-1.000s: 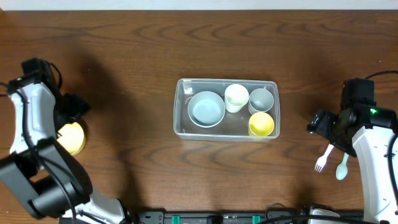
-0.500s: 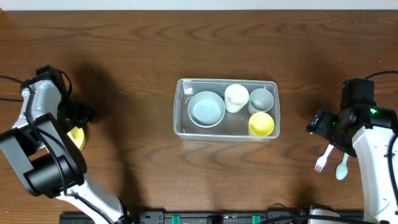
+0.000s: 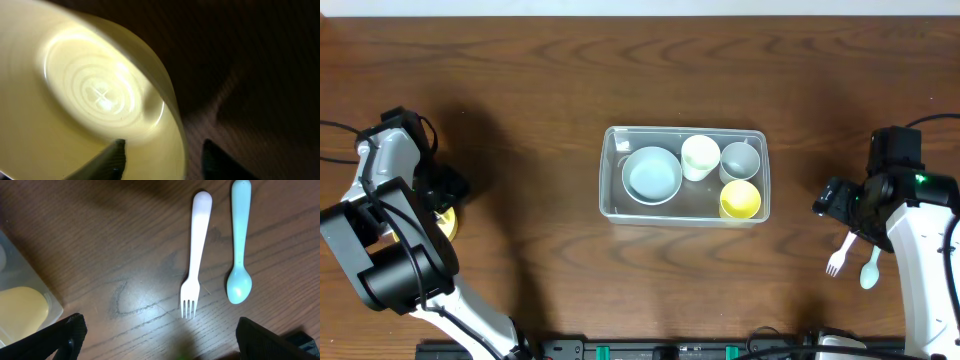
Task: Pack container
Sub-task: 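Lower the left gripper and grasp the yellow bowl rim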
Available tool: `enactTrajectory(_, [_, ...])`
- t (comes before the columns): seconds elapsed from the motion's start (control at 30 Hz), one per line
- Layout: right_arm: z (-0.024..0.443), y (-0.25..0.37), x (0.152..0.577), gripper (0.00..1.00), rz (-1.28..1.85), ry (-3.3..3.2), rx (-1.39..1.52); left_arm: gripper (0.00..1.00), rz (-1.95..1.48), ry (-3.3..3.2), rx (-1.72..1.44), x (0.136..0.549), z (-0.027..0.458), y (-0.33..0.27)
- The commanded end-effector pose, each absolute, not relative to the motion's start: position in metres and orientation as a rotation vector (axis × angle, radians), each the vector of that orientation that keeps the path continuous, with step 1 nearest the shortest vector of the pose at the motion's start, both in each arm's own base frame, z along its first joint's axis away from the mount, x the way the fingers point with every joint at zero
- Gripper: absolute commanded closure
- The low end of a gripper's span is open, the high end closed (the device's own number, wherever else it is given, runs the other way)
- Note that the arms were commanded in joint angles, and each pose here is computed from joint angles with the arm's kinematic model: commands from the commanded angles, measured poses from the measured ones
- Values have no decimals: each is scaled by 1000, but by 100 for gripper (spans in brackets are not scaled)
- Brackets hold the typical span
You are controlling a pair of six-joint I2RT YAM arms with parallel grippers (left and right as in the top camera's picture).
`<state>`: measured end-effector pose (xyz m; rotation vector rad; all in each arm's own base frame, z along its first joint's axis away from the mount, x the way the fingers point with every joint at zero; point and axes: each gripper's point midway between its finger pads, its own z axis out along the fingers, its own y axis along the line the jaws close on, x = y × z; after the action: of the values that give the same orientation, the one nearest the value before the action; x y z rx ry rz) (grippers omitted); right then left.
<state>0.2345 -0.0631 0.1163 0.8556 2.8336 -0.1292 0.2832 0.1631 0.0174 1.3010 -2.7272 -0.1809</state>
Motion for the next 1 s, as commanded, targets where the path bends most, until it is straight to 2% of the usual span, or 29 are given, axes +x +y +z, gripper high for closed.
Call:
enactTrajectory(0.0, [116, -65, 233, 3, -136, 2837, 849, 60, -190, -2709, 1297, 280, 14, 163])
enactTrajectory(0.47, [116, -65, 233, 3, -136, 2838, 849, 81, -190, -2709, 1297, 280, 14, 163])
enactTrajectory(0.53, [116, -65, 233, 4, -136, 2838, 849, 88, -190, -2709, 1297, 280, 14, 163])
enactTrajectory(0.6, [116, -65, 233, 3, -136, 2837, 849, 89, -189, -2709, 1297, 280, 14, 163])
enactTrajectory(0.7, [116, -65, 233, 3, -136, 2837, 849, 94, -189, -2709, 1297, 280, 14, 163])
enactTrajectory(0.97, [116, -65, 233, 3, -136, 2838, 849, 94, -189, -2710, 1299, 280, 15, 163])
